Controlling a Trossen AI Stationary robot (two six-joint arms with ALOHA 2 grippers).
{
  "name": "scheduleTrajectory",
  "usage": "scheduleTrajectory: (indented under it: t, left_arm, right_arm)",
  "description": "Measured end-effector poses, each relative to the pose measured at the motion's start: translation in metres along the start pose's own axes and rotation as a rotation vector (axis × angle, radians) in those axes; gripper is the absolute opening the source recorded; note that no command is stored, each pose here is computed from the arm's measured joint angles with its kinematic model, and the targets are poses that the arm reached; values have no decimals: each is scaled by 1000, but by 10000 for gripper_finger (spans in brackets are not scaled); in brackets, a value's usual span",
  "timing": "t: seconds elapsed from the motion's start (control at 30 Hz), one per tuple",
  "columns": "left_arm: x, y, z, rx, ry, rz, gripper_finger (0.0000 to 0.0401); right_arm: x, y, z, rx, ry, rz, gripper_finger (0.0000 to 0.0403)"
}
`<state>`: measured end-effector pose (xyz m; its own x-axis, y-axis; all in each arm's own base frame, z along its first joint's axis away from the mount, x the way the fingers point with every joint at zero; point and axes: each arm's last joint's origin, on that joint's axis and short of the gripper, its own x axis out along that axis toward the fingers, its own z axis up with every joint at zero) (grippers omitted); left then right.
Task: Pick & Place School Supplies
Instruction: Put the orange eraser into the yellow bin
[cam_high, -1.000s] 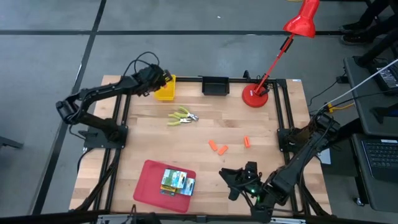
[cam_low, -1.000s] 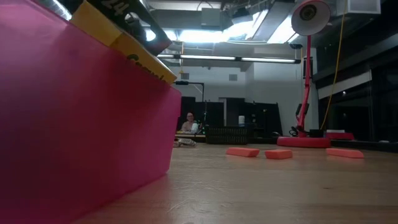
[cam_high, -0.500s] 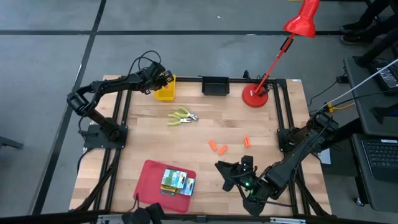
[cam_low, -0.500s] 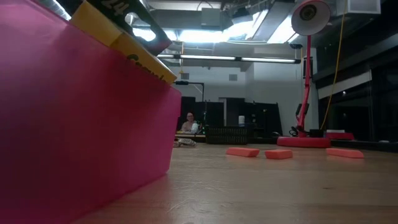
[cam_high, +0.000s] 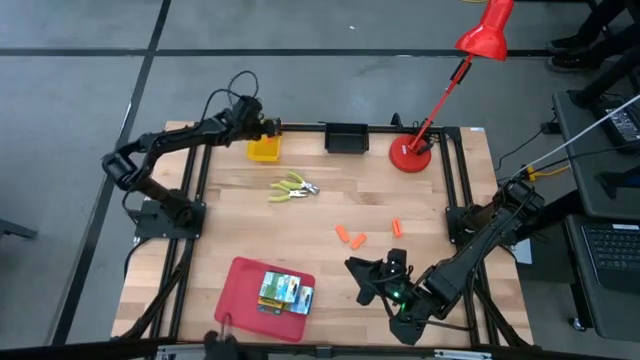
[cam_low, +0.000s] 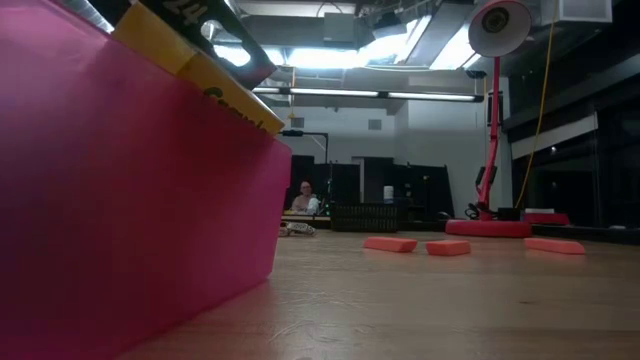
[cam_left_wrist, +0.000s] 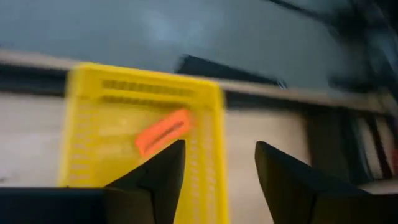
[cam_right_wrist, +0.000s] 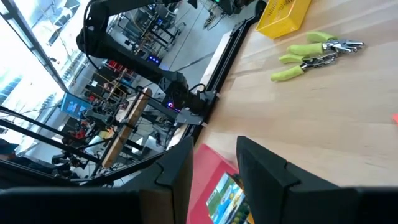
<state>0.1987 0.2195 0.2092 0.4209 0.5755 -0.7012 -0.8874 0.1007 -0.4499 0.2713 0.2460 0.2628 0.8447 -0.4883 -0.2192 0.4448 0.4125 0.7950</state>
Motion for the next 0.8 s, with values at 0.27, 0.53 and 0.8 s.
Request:
scheduleTrajectory:
  t: [0.27, 0.53, 0.8]
  left_arm:
    - [-62, -63, -74, 761, 176, -383, 172]
    - [-113, -104, -180, 1345, 69, -554, 159]
    - [-72, -131, -220, 1454, 276, -462, 159]
  right_arm:
    - [-1, 0, 0, -11, -11, 4, 128]
    - [-15, 0, -3, -11, -54, 36, 128]
    - [-26, 0, -7, -14, -22, 54, 128]
